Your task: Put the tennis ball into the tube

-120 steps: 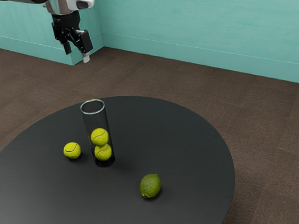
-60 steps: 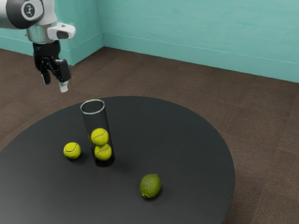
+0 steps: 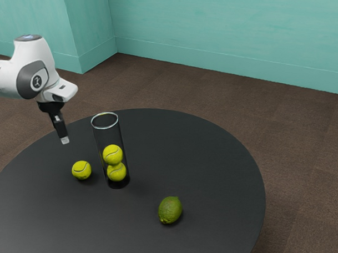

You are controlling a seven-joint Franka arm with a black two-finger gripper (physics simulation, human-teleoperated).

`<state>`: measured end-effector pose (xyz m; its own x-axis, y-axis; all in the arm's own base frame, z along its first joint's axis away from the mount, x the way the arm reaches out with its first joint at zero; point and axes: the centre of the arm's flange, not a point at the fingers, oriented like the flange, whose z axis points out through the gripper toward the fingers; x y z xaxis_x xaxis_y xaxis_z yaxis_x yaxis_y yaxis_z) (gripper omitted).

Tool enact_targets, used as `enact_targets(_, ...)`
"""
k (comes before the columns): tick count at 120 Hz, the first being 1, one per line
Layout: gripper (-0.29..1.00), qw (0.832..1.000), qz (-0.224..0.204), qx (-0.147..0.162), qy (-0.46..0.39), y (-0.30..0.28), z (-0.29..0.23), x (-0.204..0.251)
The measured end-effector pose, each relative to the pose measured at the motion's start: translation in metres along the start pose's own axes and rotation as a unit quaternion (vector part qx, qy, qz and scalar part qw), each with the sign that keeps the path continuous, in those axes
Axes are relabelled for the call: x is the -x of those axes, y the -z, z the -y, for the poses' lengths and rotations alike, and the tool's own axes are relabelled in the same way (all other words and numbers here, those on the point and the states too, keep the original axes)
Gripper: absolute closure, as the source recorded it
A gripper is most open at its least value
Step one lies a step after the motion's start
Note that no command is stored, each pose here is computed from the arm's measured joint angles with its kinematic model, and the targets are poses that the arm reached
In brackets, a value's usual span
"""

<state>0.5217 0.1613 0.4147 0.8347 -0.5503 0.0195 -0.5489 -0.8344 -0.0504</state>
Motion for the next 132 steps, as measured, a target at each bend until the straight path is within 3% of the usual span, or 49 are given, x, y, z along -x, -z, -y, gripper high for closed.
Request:
enact_targets(19, 0.00, 0.999, 0.013, 0.002, -0.048, -0.029, 0.012, 0.003)
enact_targets(38, 0.00, 0.992, 0.031, 0.018, -0.123, -0.069, 0.008, -0.021)
enact_targets(65, 0.00, 0.983, 0.025, 0.053, -0.175, -0.114, 0.012, -0.020)
enact_targets(132, 0.00, 0.958, 0.018, 0.083, -0.275, -0.167, 0.004, -0.029)
